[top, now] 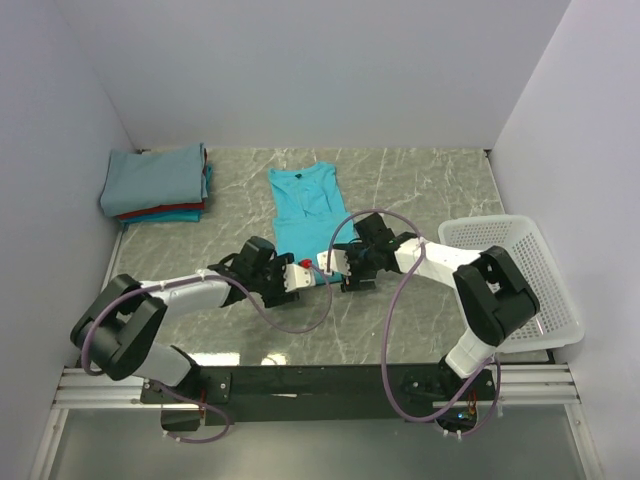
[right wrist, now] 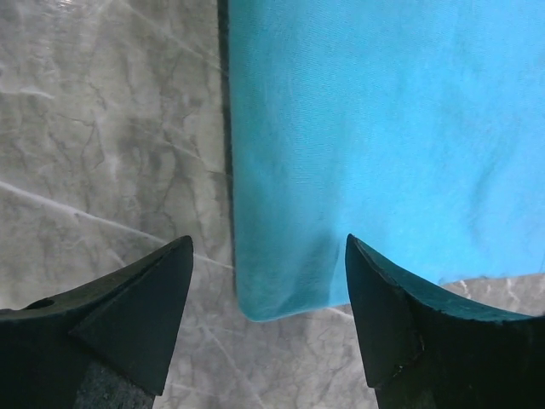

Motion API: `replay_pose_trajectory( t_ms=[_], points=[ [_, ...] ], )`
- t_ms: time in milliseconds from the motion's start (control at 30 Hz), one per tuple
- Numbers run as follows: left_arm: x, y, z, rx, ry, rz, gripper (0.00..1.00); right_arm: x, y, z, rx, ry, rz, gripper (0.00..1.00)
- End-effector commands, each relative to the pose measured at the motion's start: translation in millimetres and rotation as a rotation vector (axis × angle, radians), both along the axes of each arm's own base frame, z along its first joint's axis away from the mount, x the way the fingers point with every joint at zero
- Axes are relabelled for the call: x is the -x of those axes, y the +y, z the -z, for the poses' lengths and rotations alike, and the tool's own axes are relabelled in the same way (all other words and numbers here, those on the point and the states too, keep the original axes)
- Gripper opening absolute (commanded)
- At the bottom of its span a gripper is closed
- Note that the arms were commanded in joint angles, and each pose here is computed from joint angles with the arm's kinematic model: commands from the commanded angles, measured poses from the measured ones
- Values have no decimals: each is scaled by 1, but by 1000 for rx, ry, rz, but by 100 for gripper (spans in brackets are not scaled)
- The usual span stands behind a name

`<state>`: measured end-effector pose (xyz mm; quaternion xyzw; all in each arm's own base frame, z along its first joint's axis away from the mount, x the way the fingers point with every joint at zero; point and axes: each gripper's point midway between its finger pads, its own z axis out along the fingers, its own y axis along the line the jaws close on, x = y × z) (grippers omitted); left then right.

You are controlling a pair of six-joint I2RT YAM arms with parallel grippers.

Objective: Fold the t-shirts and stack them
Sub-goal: Fold the tshirt

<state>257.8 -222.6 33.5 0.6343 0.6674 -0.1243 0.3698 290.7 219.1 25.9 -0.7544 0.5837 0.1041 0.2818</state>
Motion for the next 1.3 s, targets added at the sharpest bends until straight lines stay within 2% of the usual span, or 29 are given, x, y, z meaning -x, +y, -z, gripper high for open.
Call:
replay_pose_trajectory(
  t_ms=[0,133,233,267,333,367,400,433,500,533,600,700,733,833,867,967,1067,1133,1267],
  points=[
    [-14,-10,-5,5,-54,13,70,-8,0,3,15,-48,4,77],
    [-24,-5,4,-39,-77,-27,66,-12,-2,9,39,-44,20,71],
    [-27,-2,8,-47,-96,-38,62,-14,-6,15,65,-44,30,62],
    [-27,-1,9,-50,-98,-44,59,-14,-7,16,73,-43,28,54],
    [-29,0,13,-62,-100,-54,48,-13,-9,20,87,-37,25,44],
    [-31,1,14,-64,-103,-64,42,-11,-10,22,98,-28,20,35],
    [-33,2,16,-72,-104,-72,33,-11,-11,23,102,-23,20,30],
    [-33,3,16,-72,-110,-75,28,-11,-11,23,103,-25,18,18],
    [-33,5,17,-78,-112,-80,18,-10,-12,21,103,-24,14,2],
    [-31,4,16,-72,-108,-75,9,-9,-11,20,101,-24,13,0],
    [-26,1,6,-50,-107,-57,1,0,-11,15,95,6,-13,0],
    [-1,-9,-9,-3,-66,18,1,28,-12,2,69,69,-82,0],
    [20,-15,-8,-3,-13,72,1,37,-11,-1,66,77,-102,0],
    [53,-28,-19,49,54,131,1,77,-21,-4,87,101,-147,0],
    [77,-35,-16,54,109,173,1,100,-25,-4,94,113,-168,0],
    [119,-44,-21,72,189,236,1,147,-36,2,113,182,-207,0],
    [150,-51,-32,112,235,282,1,166,-41,-22,58,164,-194,0],
    [155,-52,-45,142,215,295,1,170,-42,-35,33,174,-151,0],
    [153,-56,-66,187,156,297,1,144,-38,-64,-15,73,-23,0]
  ],
)
